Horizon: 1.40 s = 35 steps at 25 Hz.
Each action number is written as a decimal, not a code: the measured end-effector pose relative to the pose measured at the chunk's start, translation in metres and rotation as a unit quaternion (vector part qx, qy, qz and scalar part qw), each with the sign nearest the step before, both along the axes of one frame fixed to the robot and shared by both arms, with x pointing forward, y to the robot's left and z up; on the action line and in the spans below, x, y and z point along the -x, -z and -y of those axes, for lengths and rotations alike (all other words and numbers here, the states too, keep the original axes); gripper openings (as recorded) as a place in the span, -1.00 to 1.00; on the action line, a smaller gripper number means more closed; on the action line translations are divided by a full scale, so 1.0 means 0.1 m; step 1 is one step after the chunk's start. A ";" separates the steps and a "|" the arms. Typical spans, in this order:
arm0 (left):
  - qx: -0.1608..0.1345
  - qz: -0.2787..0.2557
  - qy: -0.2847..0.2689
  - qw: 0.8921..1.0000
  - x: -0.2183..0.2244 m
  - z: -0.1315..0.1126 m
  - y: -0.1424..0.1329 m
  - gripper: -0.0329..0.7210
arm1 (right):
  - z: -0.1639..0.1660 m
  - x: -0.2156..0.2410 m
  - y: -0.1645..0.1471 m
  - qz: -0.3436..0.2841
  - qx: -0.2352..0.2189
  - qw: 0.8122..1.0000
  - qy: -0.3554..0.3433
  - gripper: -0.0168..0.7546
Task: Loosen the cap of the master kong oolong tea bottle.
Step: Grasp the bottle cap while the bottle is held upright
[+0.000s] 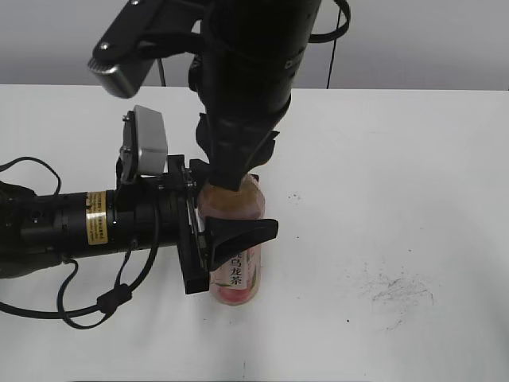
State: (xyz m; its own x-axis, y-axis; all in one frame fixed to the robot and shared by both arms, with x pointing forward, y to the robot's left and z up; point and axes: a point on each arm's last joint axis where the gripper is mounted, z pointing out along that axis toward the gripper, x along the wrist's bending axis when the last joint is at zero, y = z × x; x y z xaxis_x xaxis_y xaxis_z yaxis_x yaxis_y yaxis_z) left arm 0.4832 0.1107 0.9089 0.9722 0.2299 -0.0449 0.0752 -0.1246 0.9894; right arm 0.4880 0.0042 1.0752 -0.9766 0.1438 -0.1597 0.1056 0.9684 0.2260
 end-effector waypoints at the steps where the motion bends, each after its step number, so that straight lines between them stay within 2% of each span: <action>1: 0.000 0.001 0.001 1.000 0.00 0.00 0.00 0.27 | 0.00 0.00 0.00 0.007 0.008 0.999 -0.037 -0.25; 3: 0.000 0.002 0.002 1.000 0.00 0.00 0.00 0.27 | 0.00 0.00 0.00 0.021 0.021 0.994 -0.105 -0.25; 6: -0.001 0.002 0.002 1.000 0.00 0.00 0.00 0.27 | 0.00 0.00 0.00 0.044 0.042 0.975 -0.215 -0.25; 9: -0.001 0.003 0.003 1.000 0.00 0.00 0.00 0.27 | 0.00 0.00 0.00 0.070 0.066 0.937 -0.336 -0.25; 10: -0.001 0.003 0.003 1.000 0.00 0.00 0.00 0.27 | 0.00 0.00 0.00 0.079 0.075 0.919 -0.380 -0.25; 12: -0.001 0.004 0.003 1.000 0.00 0.00 0.00 0.27 | 0.00 0.00 0.00 0.097 0.091 0.879 -0.459 -0.25; 13: -0.001 0.004 0.003 1.000 0.00 0.00 0.00 0.27 | 0.00 0.00 0.00 0.106 0.099 0.853 -0.502 -0.25; 16: -0.001 0.004 0.002 1.000 0.00 0.00 0.00 0.27 | 0.00 0.00 -0.01 0.134 0.123 0.761 -0.623 -0.25; 18: 0.000 0.003 0.001 1.000 0.00 0.00 0.00 0.27 | 0.00 0.00 -0.01 0.151 0.137 0.691 -0.693 -0.25; 20: 0.000 0.003 0.001 1.000 0.00 0.00 0.00 0.27 | -0.01 0.00 -0.01 0.162 0.144 0.639 -0.738 -0.25; 22: 0.000 0.003 0.001 1.000 0.00 0.00 0.00 0.27 | -0.01 0.00 -0.01 0.169 0.148 0.595 -0.771 -0.25; 23: 0.000 0.003 0.001 1.000 0.00 0.00 0.00 0.27 | -0.01 0.00 -0.01 0.171 0.150 0.581 -0.781 -0.25; 25: 0.000 0.003 0.001 1.000 0.00 0.00 0.00 0.27 | -0.01 0.00 -0.01 0.176 0.152 0.561 -0.794 -0.25; 28: 0.000 0.003 0.001 1.000 0.00 0.00 0.00 0.27 | -0.02 0.00 -0.03 0.181 0.154 0.542 -0.806 -0.25; 31: 0.000 0.002 0.000 1.000 0.00 0.00 0.00 0.27 | -0.02 0.00 -0.05 0.181 0.154 0.536 -0.810 -0.25; 35: 0.000 0.003 0.002 1.000 0.00 0.00 0.00 0.27 | -0.03 0.00 -0.06 0.181 0.151 0.536 -0.810 -0.25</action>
State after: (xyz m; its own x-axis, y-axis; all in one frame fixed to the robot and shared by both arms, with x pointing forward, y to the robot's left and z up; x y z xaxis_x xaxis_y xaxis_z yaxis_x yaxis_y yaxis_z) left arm 0.4830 0.1107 0.9090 0.9731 0.2269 -0.0396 0.0693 -0.1248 0.9898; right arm 0.4880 0.0070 1.0809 0.3236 -0.9329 -0.1581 -0.9279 -0.2802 -0.2459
